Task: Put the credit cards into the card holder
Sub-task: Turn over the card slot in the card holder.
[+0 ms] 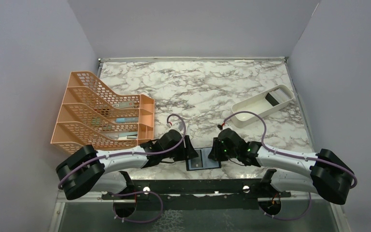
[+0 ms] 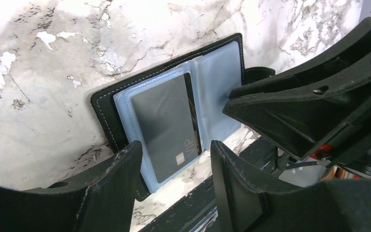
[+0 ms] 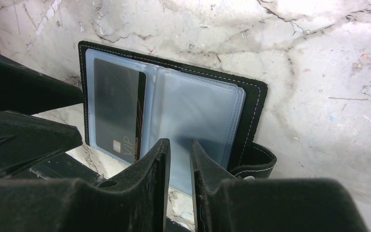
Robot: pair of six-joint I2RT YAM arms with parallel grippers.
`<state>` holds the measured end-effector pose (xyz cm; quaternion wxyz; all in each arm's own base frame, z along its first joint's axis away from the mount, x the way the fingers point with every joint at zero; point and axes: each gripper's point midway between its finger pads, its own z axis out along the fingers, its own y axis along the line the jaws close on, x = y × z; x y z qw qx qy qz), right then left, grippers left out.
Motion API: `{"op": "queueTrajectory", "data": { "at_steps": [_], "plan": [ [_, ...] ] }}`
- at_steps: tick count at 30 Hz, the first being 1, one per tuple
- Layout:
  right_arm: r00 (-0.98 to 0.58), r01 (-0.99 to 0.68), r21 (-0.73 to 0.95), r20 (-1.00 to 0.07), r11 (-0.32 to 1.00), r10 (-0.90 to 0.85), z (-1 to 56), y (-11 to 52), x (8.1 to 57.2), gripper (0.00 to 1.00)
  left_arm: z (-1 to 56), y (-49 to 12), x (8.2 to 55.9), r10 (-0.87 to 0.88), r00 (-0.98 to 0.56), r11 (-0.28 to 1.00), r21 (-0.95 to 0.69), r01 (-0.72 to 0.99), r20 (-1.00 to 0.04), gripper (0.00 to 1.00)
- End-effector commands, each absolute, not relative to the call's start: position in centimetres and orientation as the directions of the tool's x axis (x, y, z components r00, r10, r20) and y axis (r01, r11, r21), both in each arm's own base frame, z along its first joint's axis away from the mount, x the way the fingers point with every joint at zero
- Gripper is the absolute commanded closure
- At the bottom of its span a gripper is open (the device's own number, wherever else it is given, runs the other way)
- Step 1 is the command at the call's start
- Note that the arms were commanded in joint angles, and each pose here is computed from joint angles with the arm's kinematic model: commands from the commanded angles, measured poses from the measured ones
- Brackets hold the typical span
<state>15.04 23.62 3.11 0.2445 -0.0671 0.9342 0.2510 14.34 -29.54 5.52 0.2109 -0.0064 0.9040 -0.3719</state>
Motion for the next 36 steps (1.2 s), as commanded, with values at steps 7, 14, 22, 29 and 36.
{"op": "queueTrajectory", "data": {
  "at_steps": [7,14,22,29,36],
  "plan": [
    [-0.860,-0.255,0.426,-0.510,0.868,-0.003,3.0,23.4,15.2,0.74,5.1,-30.4,14.7,-0.168,-0.910,0.719,-0.679,0.149,-0.378,0.43],
    [-0.859,-0.252,0.420,-0.512,0.872,-0.002,2.8,23.3,15.3,0.74,4.4,-30.2,14.8,-0.167,-0.912,0.735,-0.664,0.138,-0.375,0.43],
    [-0.879,-0.237,0.430,-0.478,0.871,-0.003,1.2,23.2,14.6,0.75,6.5,-32.2,14.4,-0.170,-0.919,0.637,-0.751,0.173,-0.355,0.43],
    [-0.884,-0.235,0.437,-0.467,0.869,-0.004,0.8,23.3,14.4,0.75,7.8,-32.9,14.3,-0.164,-0.920,0.603,-0.774,0.193,-0.357,0.43],
    [-0.880,-0.236,0.430,-0.476,0.871,-0.003,1.0,23.4,14.7,0.75,9.2,-33.3,14.3,-0.173,-0.913,0.574,-0.791,0.211,-0.370,0.43]
  ]
}}
